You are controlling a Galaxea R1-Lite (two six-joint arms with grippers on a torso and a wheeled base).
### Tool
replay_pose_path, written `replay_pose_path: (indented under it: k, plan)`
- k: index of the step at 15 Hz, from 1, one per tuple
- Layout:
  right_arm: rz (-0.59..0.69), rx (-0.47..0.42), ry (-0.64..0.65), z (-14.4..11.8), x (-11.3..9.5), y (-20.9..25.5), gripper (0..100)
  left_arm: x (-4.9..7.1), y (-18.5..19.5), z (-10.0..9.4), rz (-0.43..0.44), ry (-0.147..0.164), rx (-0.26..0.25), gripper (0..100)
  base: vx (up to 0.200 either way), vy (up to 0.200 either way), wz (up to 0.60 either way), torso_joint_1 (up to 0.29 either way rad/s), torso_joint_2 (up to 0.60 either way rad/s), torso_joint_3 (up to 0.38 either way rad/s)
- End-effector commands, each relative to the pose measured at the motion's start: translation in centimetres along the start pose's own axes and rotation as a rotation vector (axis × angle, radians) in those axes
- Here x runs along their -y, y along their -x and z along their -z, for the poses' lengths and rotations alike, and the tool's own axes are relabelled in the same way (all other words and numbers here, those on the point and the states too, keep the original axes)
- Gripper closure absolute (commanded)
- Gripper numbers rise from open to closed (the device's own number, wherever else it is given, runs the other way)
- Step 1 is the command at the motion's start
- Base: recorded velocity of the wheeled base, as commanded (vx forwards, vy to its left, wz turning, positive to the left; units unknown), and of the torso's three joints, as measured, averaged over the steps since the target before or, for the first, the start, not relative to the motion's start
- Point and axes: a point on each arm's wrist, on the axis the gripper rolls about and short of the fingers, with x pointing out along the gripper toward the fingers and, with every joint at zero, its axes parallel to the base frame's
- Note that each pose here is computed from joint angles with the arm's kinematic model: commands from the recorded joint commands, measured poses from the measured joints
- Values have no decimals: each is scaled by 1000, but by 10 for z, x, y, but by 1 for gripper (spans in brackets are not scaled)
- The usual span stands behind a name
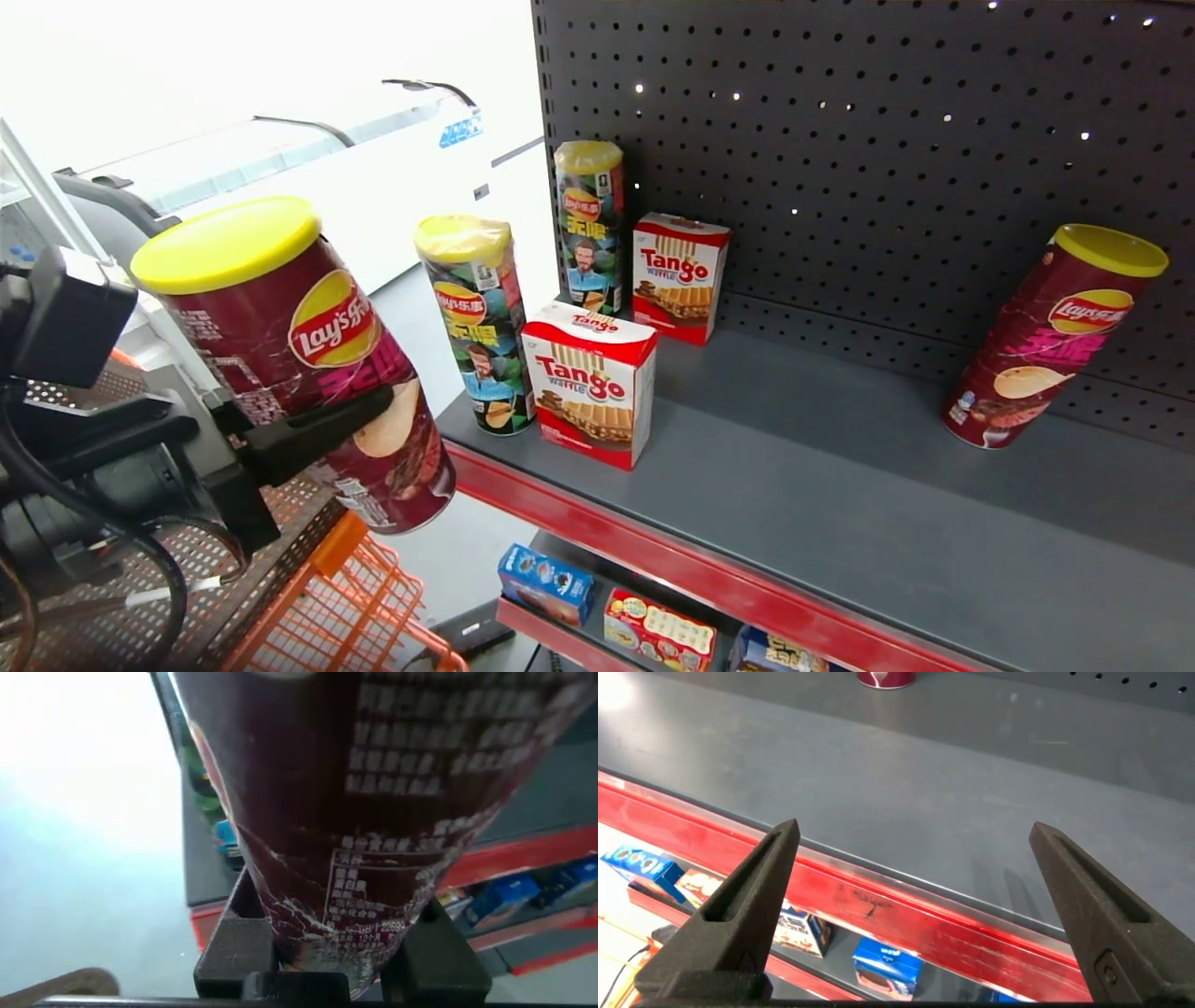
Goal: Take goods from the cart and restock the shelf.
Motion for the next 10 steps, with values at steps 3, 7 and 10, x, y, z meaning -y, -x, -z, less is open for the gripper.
replay_pose_path:
  k: [3,7,10]
  plan:
    - [-2,-1,2,0,0,0,0,0,-7,-1,77,4,-2,100,0,0,0,0,0,0]
    - [-2,-1,3,0,0,0,0,13,-16,-2,221,5,1,100,0,0,0,0,0,0]
    - [-2,-3,3,0,0,0,0,13,-18,-1,283,10,-5,100,0,0,0,0,0,0]
